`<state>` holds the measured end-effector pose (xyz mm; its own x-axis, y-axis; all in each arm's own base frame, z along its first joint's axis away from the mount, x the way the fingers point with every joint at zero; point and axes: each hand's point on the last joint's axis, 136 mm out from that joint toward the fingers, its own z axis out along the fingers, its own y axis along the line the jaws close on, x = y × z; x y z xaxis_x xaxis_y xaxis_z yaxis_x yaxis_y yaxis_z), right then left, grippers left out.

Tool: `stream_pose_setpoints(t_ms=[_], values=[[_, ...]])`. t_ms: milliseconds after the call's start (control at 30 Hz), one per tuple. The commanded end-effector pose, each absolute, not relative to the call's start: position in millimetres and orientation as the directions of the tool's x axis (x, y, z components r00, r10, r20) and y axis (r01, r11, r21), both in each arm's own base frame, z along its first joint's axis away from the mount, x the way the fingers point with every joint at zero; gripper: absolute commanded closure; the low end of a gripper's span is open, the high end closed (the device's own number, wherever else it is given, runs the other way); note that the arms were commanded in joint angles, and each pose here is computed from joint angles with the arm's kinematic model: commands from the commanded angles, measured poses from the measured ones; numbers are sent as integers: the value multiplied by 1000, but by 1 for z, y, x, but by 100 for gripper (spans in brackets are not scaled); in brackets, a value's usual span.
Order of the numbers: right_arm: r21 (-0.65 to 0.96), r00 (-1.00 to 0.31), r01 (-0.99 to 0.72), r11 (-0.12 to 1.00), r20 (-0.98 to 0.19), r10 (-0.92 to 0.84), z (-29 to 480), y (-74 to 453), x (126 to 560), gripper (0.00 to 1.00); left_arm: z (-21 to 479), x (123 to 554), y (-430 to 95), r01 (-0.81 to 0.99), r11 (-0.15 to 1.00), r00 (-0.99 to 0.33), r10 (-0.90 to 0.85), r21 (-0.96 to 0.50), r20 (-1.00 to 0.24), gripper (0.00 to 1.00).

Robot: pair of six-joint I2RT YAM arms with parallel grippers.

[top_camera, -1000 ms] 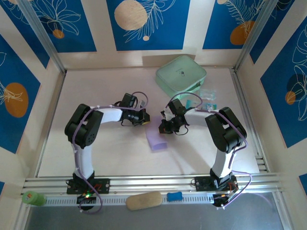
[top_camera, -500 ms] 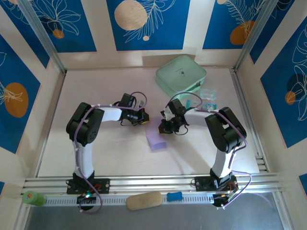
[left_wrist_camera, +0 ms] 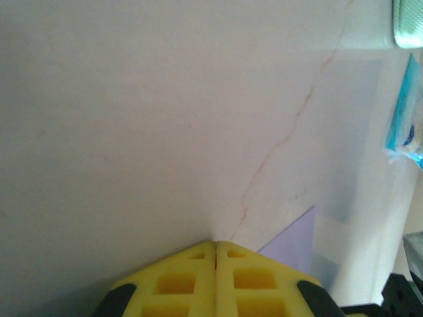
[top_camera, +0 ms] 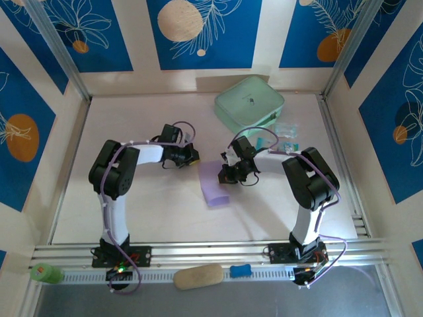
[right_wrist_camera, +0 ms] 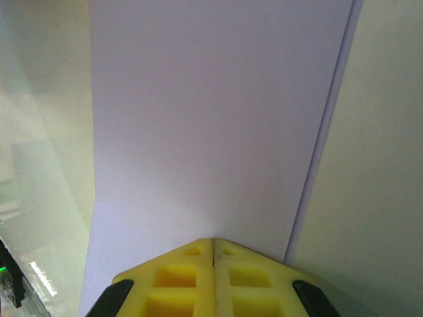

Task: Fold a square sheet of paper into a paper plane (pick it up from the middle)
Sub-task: First fold the square sheet of paper in half at the center of the table.

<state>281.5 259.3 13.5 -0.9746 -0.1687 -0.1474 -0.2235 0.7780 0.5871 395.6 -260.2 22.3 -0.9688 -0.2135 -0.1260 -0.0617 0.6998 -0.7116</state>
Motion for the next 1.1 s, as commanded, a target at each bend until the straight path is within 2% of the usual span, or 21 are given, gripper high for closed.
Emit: stream_pose_setpoints(t_ms=[0, 233, 400, 600, 800, 1067], values=[[458, -987, -142, 877, -2, -158, -29, 226, 253, 99, 6, 408, -232, -153, 768, -951, -286, -621, -120, 100], [476, -990, -128, 870, -5, -142, -26, 230, 256, 98, 57, 402, -243, -86, 742, -949, -264, -665, -173, 100], [466, -991, -125, 876, -8, -137, -26, 228, 258, 98, 70, 365, -274, -8, 702, -977, -157, -712, -145, 100], [465, -991, -125, 876, -7, -137, -27, 228, 258, 98, 69, 320, -307, 51, 620, -993, -56, -783, -108, 100], [463, -991, -123, 878, -4, -136, -28, 227, 257, 98, 48, 295, -310, 23, 598, -997, -45, -801, -62, 100], [456, -991, -121, 882, 3, -137, -29, 226, 257, 98, 10, 269, -285, 8, 693, -1000, -15, -721, -26, 100]])
